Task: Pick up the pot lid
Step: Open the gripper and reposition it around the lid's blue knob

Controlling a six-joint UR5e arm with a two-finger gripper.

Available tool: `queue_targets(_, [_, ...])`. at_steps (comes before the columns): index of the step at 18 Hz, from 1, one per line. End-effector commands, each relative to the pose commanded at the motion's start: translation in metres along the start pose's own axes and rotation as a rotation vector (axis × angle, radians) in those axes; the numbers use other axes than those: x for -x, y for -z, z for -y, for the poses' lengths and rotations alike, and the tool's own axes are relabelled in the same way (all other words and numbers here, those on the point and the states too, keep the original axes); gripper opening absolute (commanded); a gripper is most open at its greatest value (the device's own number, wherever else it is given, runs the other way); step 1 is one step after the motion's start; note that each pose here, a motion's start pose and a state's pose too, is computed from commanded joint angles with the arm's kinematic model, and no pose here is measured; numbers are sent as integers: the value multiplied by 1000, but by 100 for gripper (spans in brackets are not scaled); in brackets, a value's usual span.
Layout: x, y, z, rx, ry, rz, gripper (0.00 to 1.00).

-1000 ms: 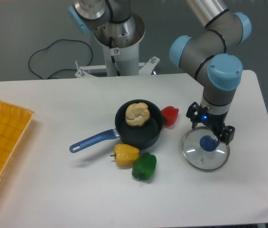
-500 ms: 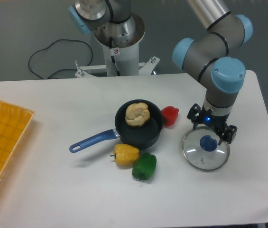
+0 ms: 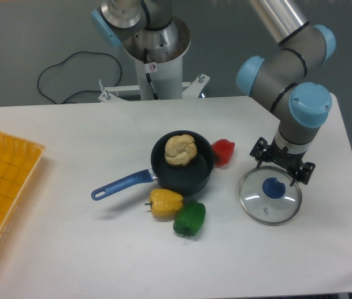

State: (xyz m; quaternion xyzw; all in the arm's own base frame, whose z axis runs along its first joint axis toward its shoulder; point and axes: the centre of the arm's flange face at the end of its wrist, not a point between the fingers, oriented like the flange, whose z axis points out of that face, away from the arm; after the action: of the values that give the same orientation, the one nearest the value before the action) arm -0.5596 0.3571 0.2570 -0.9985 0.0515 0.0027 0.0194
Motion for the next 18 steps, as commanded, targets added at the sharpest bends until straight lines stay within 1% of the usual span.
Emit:
queue_targets(5, [11, -13, 2, 3, -1, -10, 100])
queue_targets(10, [19, -18, 0, 0, -5, -1, 100])
queue_targets(18, [19, -26, 4, 1, -8, -4, 100])
